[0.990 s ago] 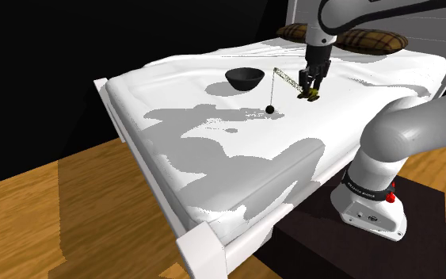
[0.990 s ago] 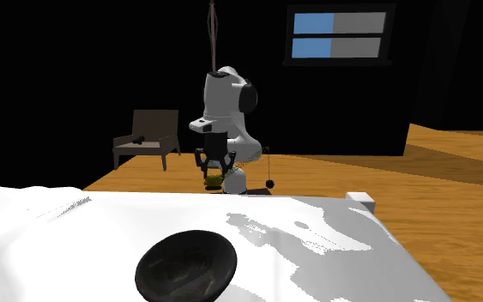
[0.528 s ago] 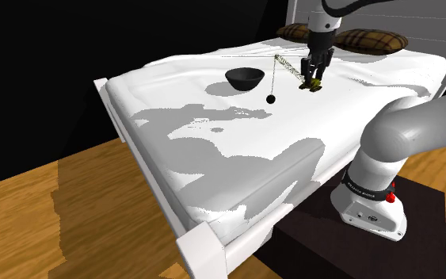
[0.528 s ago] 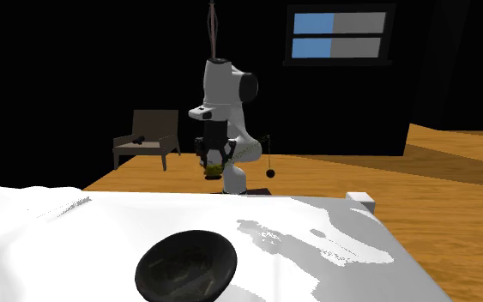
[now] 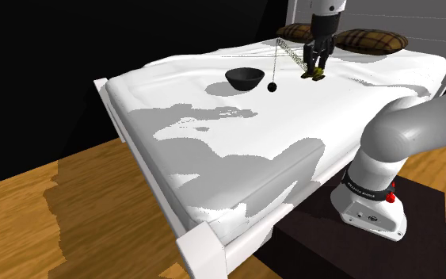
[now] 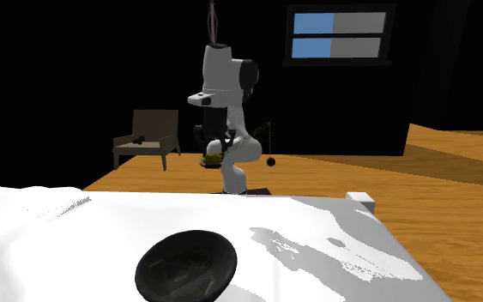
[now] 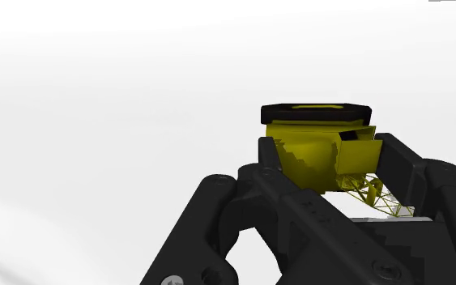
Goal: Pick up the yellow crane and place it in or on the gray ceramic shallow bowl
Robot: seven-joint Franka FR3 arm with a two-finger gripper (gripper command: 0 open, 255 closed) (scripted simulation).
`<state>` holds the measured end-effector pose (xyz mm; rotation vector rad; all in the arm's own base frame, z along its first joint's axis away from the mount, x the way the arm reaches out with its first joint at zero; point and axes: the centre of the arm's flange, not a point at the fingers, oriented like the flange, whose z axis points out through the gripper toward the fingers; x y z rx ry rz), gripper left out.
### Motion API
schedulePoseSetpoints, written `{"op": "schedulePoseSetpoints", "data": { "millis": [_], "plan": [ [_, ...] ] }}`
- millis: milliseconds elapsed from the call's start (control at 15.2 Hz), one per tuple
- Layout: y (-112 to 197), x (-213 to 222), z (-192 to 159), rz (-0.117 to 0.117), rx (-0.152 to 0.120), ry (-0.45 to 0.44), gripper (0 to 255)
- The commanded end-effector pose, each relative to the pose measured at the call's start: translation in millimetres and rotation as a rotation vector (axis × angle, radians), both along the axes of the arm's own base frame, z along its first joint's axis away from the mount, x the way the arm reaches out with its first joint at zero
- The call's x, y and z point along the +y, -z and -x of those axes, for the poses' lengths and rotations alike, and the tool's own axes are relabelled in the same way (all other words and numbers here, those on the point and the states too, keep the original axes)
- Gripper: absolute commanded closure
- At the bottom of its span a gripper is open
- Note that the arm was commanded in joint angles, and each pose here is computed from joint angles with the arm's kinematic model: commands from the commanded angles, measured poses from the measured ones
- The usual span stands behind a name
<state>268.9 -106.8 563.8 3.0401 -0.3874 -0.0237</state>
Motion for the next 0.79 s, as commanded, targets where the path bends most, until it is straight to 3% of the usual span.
{"op": "schedulePoseSetpoints", "data": {
  "millis": [0, 726],
  "plan": [
    [-4.5, -6.2, -11.1, 0.000, 0.000, 0.000, 255],
    [7.2, -72.1, -139.9, 0.000, 0.000, 0.000, 255]
  ]
}}
